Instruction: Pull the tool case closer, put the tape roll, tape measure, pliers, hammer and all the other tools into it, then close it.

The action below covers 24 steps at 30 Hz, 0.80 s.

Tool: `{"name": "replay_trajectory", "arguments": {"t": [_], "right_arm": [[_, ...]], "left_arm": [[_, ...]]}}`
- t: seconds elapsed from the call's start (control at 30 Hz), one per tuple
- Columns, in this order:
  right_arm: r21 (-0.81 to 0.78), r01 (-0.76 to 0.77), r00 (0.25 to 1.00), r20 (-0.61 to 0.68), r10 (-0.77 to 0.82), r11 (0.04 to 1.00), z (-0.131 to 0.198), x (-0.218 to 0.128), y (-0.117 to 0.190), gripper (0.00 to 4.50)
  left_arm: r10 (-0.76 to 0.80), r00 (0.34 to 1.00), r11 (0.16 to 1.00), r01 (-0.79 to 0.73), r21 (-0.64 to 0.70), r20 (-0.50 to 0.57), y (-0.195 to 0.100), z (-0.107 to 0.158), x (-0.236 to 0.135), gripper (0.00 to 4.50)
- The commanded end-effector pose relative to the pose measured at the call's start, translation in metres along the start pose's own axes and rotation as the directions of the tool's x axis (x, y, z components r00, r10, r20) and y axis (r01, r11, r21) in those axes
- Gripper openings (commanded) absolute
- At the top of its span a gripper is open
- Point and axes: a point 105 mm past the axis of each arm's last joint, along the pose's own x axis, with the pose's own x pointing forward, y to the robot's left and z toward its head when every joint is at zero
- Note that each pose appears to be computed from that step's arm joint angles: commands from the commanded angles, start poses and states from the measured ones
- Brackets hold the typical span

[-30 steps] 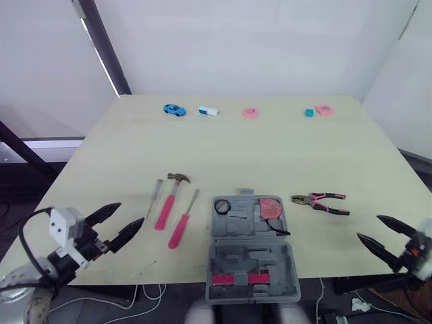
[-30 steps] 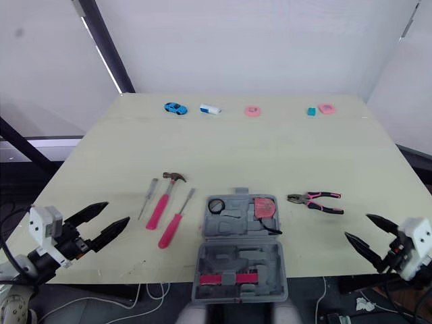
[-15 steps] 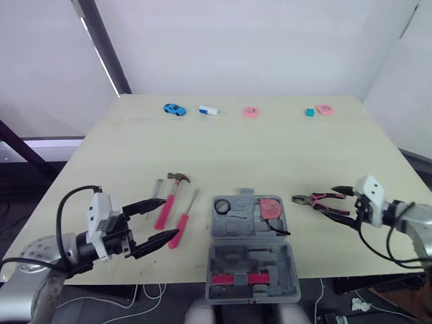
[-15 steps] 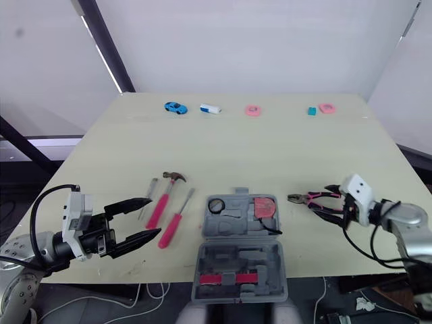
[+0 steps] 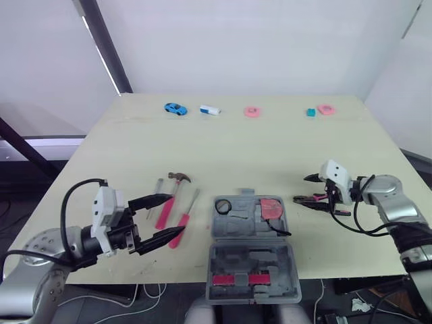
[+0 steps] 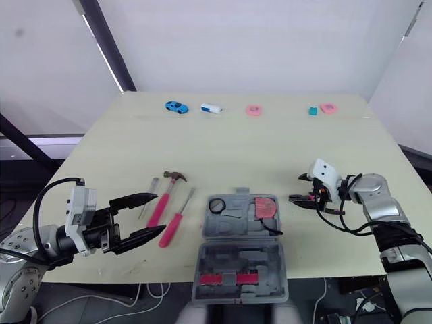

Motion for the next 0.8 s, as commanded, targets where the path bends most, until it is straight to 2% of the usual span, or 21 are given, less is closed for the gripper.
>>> {"name": "replay_trajectory", "arguments": {"t": [0.03,0.23,0.5,0.8], "right_arm": [[-0.045,0.012,0.999,-0.041,-0.013,0.999,0.005,-0.008,-0.008,4.44],[-0.091,-0.019,0.993,-0.119,0.008,0.996,0.003,-0.011,-0.009,4.44],[-0.137,-0.076,0.972,-0.232,0.043,0.988,0.003,0.004,-0.013,4.44],[-0.119,-0.074,0.969,-0.241,0.043,0.99,0.0,0.008,-0.017,4.44]], "left_arm": [[-0.03,0.999,0.999,0.029,0.022,0.029,-0.006,0.007,0.005,4.5],[-0.029,0.999,0.999,0.029,0.016,0.032,-0.004,0.003,0.008,4.5],[-0.037,0.999,0.999,0.036,0.029,0.032,-0.001,0.005,0.01,4.5],[-0.032,0.999,0.999,0.031,0.04,0.03,0.0,0.006,0.009,4.5]]}}
